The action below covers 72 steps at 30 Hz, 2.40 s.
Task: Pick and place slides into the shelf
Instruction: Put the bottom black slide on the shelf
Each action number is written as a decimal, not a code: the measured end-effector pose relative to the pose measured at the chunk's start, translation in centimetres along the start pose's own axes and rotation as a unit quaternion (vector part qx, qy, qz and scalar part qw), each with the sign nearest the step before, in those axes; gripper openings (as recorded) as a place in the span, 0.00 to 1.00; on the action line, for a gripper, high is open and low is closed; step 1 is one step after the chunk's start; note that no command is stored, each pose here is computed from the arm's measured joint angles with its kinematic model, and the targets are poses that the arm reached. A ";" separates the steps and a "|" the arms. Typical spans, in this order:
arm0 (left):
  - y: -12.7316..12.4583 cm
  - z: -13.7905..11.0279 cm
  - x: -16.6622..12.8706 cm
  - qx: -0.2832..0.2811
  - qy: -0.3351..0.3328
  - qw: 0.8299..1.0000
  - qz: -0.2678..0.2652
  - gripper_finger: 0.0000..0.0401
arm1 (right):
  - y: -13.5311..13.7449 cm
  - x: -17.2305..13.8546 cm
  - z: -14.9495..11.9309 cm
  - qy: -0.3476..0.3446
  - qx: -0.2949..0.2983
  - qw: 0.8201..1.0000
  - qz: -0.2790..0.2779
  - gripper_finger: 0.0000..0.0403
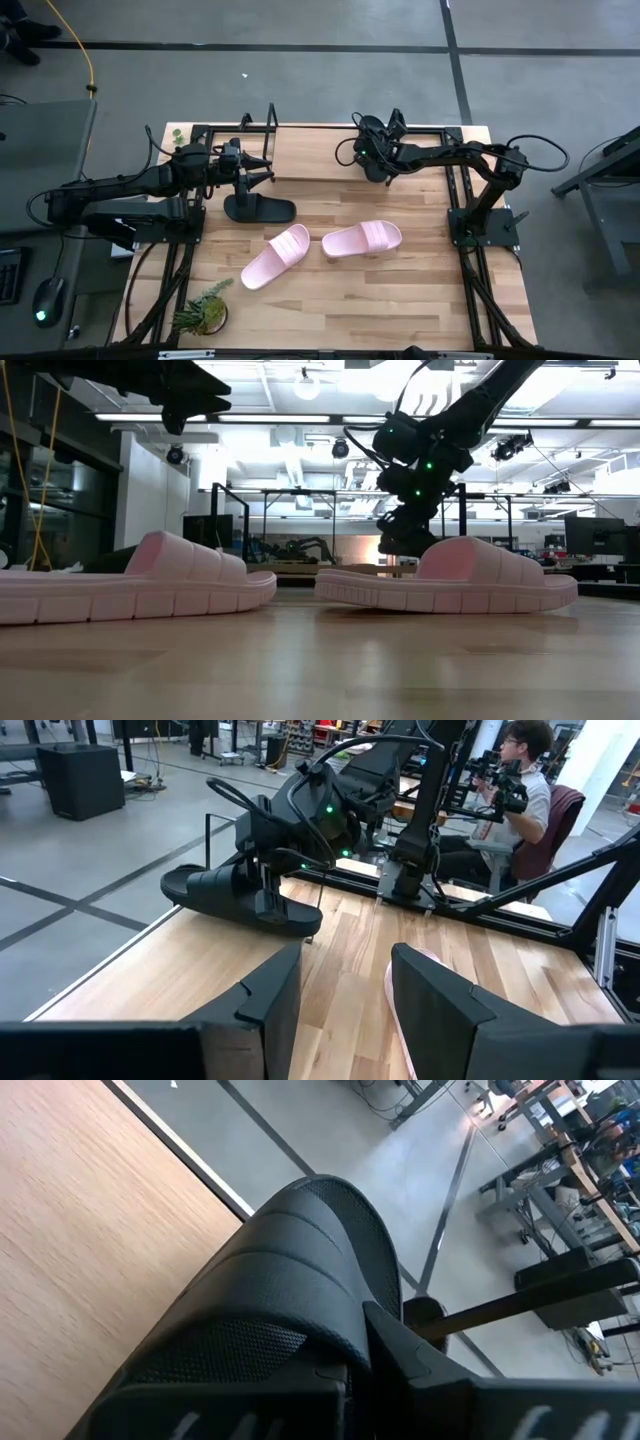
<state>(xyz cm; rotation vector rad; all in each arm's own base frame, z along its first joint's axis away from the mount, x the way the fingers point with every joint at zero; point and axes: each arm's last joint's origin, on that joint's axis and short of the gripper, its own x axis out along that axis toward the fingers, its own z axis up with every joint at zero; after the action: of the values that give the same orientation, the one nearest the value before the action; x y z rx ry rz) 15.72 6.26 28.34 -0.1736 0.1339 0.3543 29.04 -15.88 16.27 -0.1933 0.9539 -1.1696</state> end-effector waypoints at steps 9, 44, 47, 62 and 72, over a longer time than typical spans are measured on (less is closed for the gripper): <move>0.0 0.0 0.0 -0.003 0.000 1.000 0.000 0.36 | 0.0 0.0 -0.1 0.001 0.013 1.000 0.004 0.06; 0.0 0.0 0.0 -0.003 0.000 1.000 0.000 0.36 | 1.0 -1.1 0.1 -0.010 0.015 1.000 -0.004 0.44; 0.0 0.0 0.0 -0.003 -0.001 1.000 0.000 0.36 | 1.1 -1.4 0.6 -0.012 0.021 1.000 -0.001 0.44; 0.0 0.0 0.0 -0.003 0.000 1.000 0.000 0.36 | 1.0 -2.7 2.1 0.022 0.051 0.995 0.080 0.44; 0.0 0.0 0.0 -0.003 0.000 1.000 -0.002 0.36 | 1.2 -2.7 2.1 0.026 0.041 0.994 0.095 0.44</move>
<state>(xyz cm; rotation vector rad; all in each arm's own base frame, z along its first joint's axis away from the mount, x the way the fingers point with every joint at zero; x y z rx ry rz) 15.72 6.24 28.36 -0.1806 0.1321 0.3507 31.15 -13.79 18.31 -0.0055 0.9474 -1.0395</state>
